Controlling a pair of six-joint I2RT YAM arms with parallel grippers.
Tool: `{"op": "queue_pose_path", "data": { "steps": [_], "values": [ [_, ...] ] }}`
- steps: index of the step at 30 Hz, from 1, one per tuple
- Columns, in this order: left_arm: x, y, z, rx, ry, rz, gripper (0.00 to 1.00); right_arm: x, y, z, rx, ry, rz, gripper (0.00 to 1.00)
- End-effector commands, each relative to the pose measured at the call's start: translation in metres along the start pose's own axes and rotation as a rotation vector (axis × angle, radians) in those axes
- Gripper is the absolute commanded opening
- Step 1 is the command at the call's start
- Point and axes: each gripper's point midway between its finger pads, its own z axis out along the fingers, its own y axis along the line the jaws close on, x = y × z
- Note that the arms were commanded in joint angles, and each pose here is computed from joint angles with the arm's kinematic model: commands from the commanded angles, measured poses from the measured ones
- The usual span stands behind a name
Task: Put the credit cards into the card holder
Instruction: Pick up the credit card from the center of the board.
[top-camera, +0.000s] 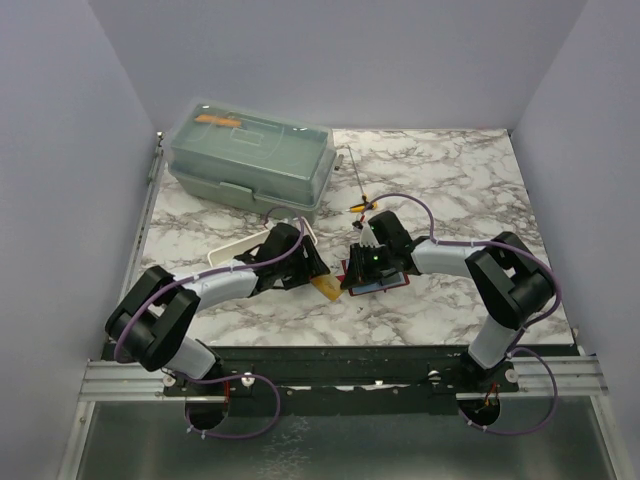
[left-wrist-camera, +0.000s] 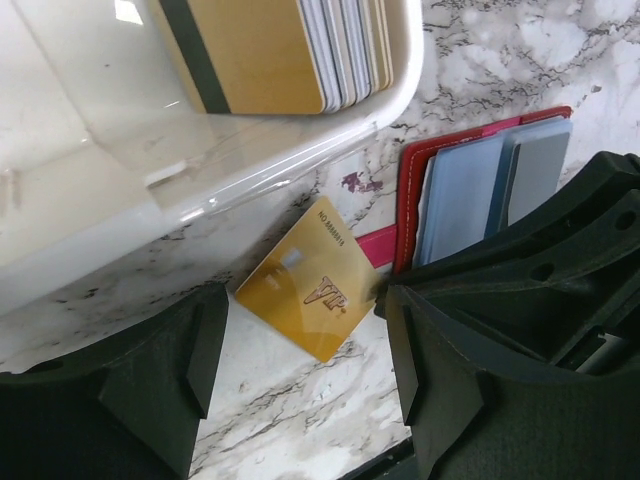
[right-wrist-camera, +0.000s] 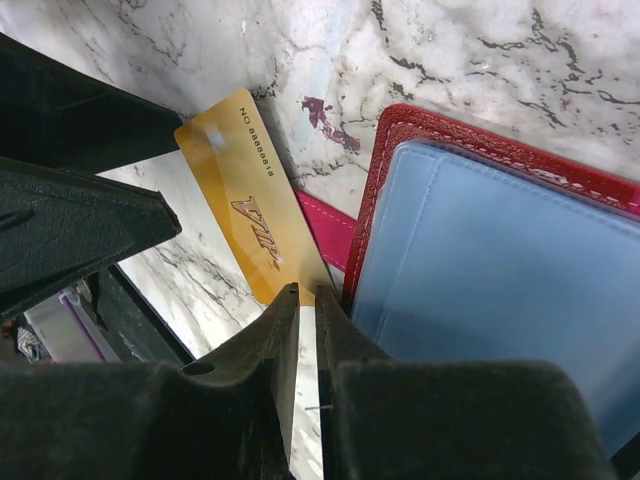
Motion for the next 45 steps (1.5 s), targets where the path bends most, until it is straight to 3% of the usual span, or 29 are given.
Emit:
{"op": "queue_pose_path", "data": {
  "steps": [1,17,35,45],
  "values": [
    [-0.002,-0.004,0.009,0.026,0.001,0.024,0.71,0.0,-0.009,0.008,0.037,0.003,0.003,0.15],
    [0.001,-0.03,0.003,0.183,0.003,-0.041,0.67,0.002,-0.009,0.011,0.028,0.015,0.001,0.14],
    [0.004,-0.034,0.021,0.228,0.021,-0.12,0.47,0.004,-0.011,0.013,0.026,0.028,0.002,0.13],
    [0.011,-0.029,0.031,0.22,0.049,-0.14,0.46,0.005,-0.013,0.014,0.033,0.029,0.008,0.13]
  ]
}}
